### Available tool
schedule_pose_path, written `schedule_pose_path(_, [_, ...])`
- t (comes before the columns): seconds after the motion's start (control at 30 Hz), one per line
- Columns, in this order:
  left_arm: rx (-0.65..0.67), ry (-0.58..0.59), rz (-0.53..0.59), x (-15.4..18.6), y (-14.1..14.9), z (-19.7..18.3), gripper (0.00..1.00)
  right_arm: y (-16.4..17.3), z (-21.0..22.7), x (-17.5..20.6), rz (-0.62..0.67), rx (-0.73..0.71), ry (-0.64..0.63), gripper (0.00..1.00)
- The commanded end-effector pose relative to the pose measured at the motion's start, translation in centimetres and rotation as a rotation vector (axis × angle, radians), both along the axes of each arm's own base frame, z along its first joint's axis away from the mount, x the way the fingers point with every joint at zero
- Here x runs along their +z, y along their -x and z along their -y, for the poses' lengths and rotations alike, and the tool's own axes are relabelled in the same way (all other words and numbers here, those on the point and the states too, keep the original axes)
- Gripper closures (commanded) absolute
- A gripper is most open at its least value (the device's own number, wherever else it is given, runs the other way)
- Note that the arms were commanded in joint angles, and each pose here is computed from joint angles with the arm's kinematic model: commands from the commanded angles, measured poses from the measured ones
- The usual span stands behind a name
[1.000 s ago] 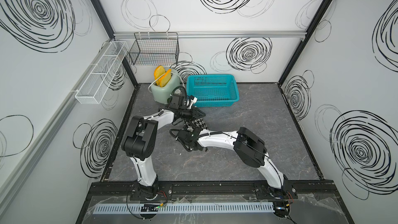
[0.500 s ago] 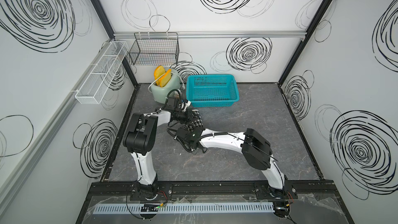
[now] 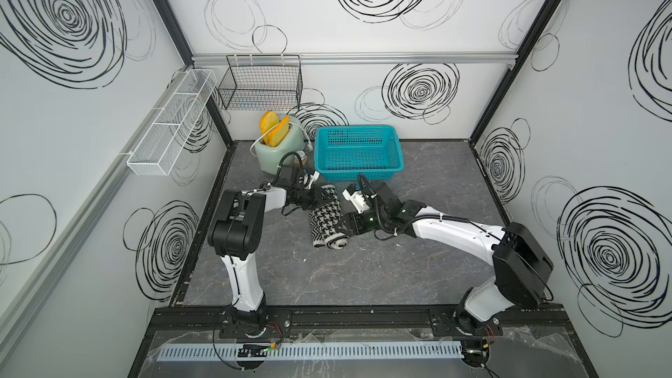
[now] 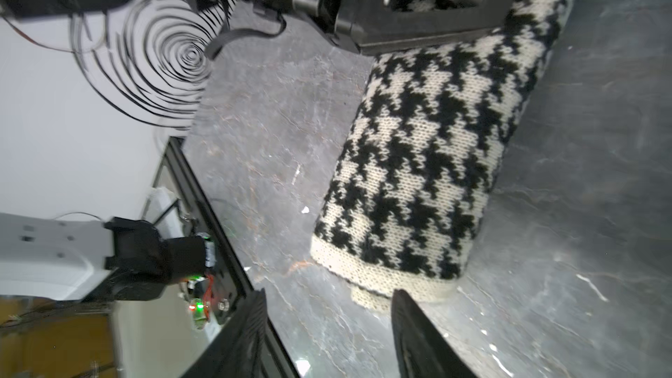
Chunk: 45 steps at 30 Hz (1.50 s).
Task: Roll up the scarf and place it into the basket
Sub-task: Roll the scarf at the center of the board.
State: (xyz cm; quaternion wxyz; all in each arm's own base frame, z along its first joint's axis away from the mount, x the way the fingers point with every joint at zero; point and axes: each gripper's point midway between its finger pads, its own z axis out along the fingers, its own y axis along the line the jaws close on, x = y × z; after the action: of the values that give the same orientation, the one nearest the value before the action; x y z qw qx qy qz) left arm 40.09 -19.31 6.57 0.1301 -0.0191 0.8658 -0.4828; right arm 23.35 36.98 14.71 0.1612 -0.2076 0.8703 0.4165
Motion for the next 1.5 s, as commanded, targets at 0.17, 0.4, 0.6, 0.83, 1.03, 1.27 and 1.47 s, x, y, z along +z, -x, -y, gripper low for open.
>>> schedule_pose_path(0.17, [0.033,-0.041,-0.015,-1.9,-0.5,-0.8,0.73,0.6,-4.1,2.2,-0.084,0.186,-0.29,0.54])
schedule_pose_path(0.4, [0.039,-0.046,-0.016,-1.8,-1.4,-1.0,0.73,0.5,-4.3,-2.7,-0.187,0.175,-0.285,0.59])
schedule_pose_path(0.6, [0.039,-0.044,-0.021,-1.7,-2.0,-0.7,0.74,-0.2,-4.2,-7.3,-0.266,0.145,-0.273,0.62])
schedule_pose_path(0.83, [0.037,-0.045,0.006,0.0,-2.0,-0.2,0.64,0.3,-2.8,-11.5,-0.336,0.092,-0.219,0.62])
schedule_pose_path(1.03, [0.041,-0.072,0.124,5.5,-0.9,-0.8,0.33,0.1,-1.9,-10.6,-0.346,0.098,-0.227,0.59])
schedule_pose_path(1.27, [0.139,-0.143,0.169,7.6,2.5,-5.0,0.02,-0.6,-2.0,-10.4,-0.36,0.12,-0.213,0.58])
schedule_pose_path(1.47, [0.148,-0.182,0.054,2.3,4.3,-5.6,0.02,-1.1,-2.1,-9.8,-0.363,0.134,-0.222,0.57])
